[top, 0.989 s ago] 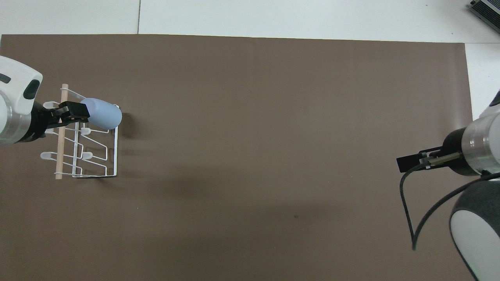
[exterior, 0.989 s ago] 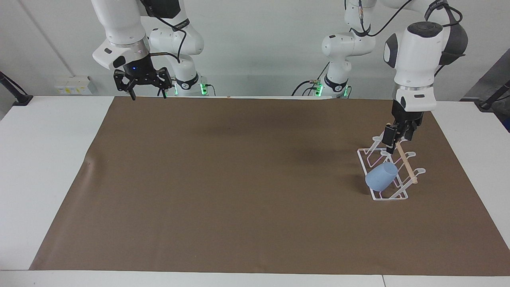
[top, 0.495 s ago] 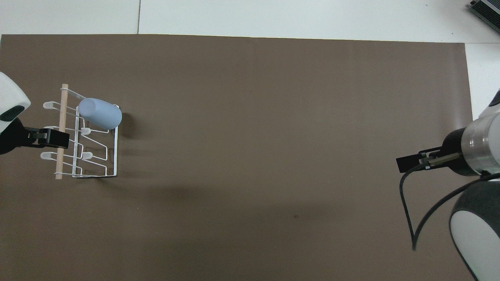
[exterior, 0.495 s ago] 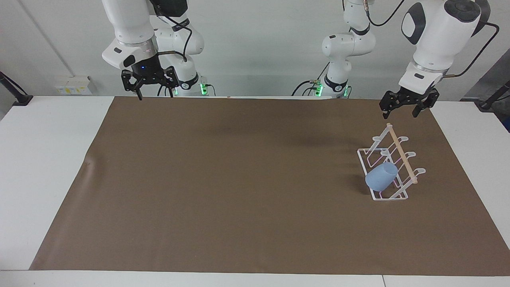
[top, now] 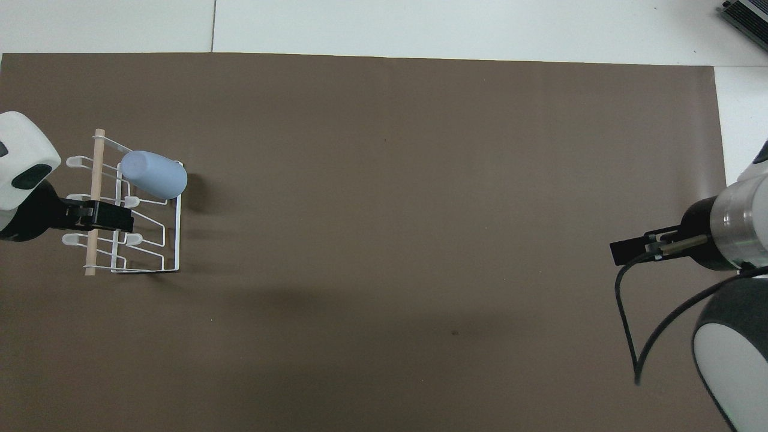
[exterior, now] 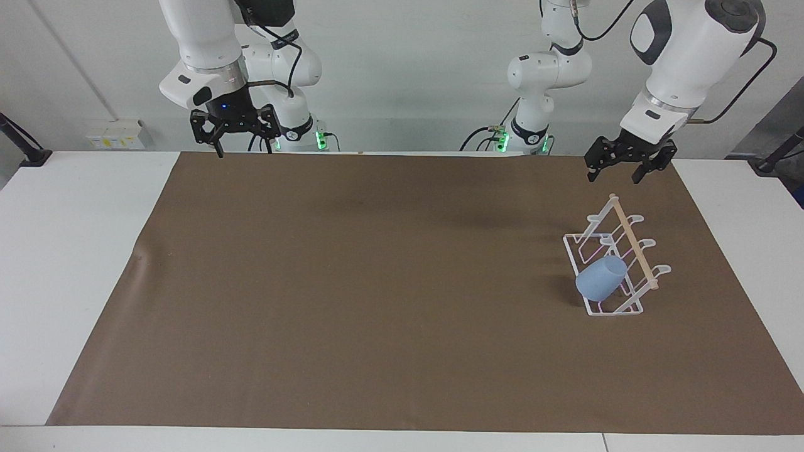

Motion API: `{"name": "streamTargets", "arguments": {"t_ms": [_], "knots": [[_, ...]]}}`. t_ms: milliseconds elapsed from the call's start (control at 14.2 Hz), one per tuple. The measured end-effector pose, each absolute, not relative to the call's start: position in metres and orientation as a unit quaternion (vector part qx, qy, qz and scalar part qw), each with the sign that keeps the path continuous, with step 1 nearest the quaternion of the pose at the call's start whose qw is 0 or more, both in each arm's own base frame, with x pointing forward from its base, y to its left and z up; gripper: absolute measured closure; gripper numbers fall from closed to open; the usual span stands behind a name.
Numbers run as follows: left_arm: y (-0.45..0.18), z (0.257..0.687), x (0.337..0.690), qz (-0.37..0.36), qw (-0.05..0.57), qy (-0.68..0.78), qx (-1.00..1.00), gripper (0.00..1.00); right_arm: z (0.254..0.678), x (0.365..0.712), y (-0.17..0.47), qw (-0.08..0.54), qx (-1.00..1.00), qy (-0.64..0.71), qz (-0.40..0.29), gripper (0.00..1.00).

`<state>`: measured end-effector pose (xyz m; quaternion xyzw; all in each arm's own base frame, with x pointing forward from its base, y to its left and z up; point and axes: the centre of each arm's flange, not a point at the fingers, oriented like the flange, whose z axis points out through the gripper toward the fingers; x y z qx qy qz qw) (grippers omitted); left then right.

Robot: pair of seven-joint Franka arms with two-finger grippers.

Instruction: Hang cup on cup holder

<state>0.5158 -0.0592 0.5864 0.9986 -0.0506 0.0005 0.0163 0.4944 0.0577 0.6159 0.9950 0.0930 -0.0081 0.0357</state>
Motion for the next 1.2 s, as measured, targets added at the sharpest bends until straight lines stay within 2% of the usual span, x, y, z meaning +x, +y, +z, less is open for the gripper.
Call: {"name": "streamTargets", "arguments": {"t_ms": [353,1201], "knots": [[-0.050,0.620,0.528,0.008,0.004,-0.049,0.999,0.00,0.616,0.494,0.057,0.036,0.995,0.093,-0.008,0.00],[-0.054,0.609,0.536,-0.011,0.006,-0.070,0.997,0.00,0.616,0.494,0.058,0.036,0.995,0.093,-0.007,0.00]]}}
